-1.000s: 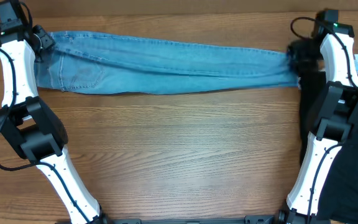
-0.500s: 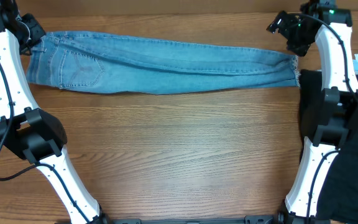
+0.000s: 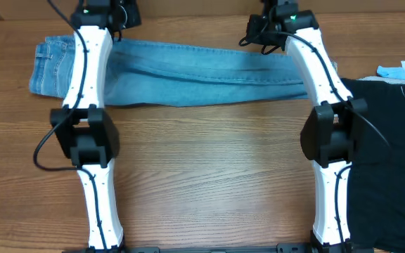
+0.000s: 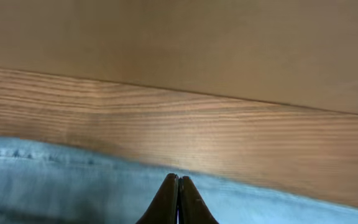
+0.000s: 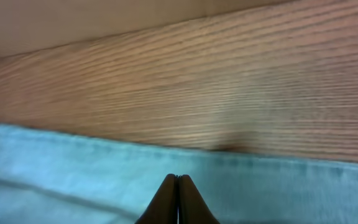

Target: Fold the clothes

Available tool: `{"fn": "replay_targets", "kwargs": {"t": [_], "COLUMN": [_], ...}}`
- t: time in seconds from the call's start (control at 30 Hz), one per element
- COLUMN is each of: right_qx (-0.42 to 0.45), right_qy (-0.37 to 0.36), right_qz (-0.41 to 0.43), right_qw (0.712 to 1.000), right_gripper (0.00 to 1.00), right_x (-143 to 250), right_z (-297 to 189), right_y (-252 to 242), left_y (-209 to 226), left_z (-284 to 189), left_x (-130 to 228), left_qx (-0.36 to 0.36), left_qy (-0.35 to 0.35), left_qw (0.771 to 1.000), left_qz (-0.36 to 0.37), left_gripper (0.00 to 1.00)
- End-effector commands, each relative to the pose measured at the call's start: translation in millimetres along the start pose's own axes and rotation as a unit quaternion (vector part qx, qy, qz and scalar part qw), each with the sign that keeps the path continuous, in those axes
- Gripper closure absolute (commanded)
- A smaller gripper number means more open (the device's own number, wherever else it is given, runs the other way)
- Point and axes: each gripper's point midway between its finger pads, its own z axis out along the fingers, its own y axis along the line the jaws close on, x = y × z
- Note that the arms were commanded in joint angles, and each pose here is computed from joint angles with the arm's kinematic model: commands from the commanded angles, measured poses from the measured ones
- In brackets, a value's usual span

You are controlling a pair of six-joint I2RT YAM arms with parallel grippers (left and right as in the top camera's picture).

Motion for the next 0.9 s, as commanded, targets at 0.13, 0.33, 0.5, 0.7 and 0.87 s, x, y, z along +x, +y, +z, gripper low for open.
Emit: {"fn": "replay_targets", "kwargs": {"t": [0.13,0.33,0.5,0.7,0.87], "right_qx": [0.028,0.031,0.036,0.042,0.046], "right_qy": [0.027,0.039,0.058,0.083,0.100], "right_qz": [-0.056,-0.055,-0.053,-0.050,-0.047], "right_qw": [0.998,0.997,0.996,0.994,0.993], "right_gripper": [0.96,0.96,0.96,0.96,0.96], "right_x": [27.5,37.9,47.2,59.0,67.4], "right_z": [66.8,80.1,79.0,77.1,75.7], "right_y": [-35.0,-39.9,-42.7,-46.3,-48.8], "left_y": [72.7,114.6,134.3,136.2,144.6], "left_z": [83.4,95.3,103.0,104.6,112.4], "left_x": [52.4,63.2,85.7,98.6,146.2], "left_qx": [-0.067,-0.093,-0.104,-0.106,-0.117], "left_qy": [0.033,0.041,0.072,0.093,0.165], "left_qw": [0.997,0.995,0.992,0.990,0.979], "left_qz": [0.008,0.006,-0.006,0.002,-0.004], "left_gripper": [0.96,0.96,0.96,0.96,0.96]}}
